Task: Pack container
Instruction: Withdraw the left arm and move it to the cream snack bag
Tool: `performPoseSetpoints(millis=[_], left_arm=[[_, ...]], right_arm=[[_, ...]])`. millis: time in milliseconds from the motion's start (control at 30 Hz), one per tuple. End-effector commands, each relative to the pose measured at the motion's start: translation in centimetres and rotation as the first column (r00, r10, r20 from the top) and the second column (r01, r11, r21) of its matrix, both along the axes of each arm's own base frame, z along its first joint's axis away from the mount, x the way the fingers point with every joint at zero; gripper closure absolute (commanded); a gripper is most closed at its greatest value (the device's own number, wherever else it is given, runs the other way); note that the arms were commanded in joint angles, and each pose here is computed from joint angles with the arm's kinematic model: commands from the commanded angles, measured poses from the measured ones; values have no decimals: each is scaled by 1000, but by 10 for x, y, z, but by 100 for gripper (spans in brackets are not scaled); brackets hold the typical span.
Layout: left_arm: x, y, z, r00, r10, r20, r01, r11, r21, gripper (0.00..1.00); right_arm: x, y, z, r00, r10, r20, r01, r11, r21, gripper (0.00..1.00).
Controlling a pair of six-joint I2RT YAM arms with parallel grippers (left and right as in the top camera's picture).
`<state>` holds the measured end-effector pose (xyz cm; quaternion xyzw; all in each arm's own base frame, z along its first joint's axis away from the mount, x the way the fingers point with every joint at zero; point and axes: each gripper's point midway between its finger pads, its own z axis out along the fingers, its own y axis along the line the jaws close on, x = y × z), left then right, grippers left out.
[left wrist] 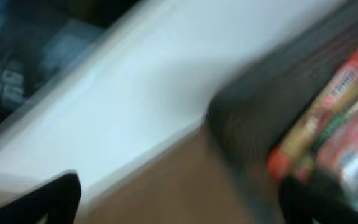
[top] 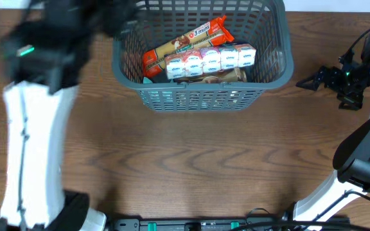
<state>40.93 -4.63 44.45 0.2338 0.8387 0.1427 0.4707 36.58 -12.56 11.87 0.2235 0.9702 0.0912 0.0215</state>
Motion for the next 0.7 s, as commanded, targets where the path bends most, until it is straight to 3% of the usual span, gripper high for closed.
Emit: performPoseSetpoints(millis=[0, 100, 300, 467, 667], left_arm=[[-29, 70, -18, 921, 373, -112, -388, 903, -184, 1], [-77, 119, -44, 782, 557, -278, -615, 761, -205, 1], [-139, 164, -68, 587, 687, -428, -793, 596, -130, 2], [-166, 190, -83, 487, 747, -452, -865, 484, -132, 2], [-185, 204, -151, 428, 723, -542, -888, 449, -102, 2]], right_arm=[[1, 6, -2, 1000, 29, 1, -29, 1000, 12, 1], [2, 5, -2, 1000, 29, 3, -29, 1000, 11, 1], [2, 5, -2, 1000, 29, 5, -29, 1000, 10, 1], [2, 5, -2, 1000, 29, 5, -29, 1000, 10, 1], [2, 5, -2, 1000, 29, 6, -29, 1000, 10, 1]])
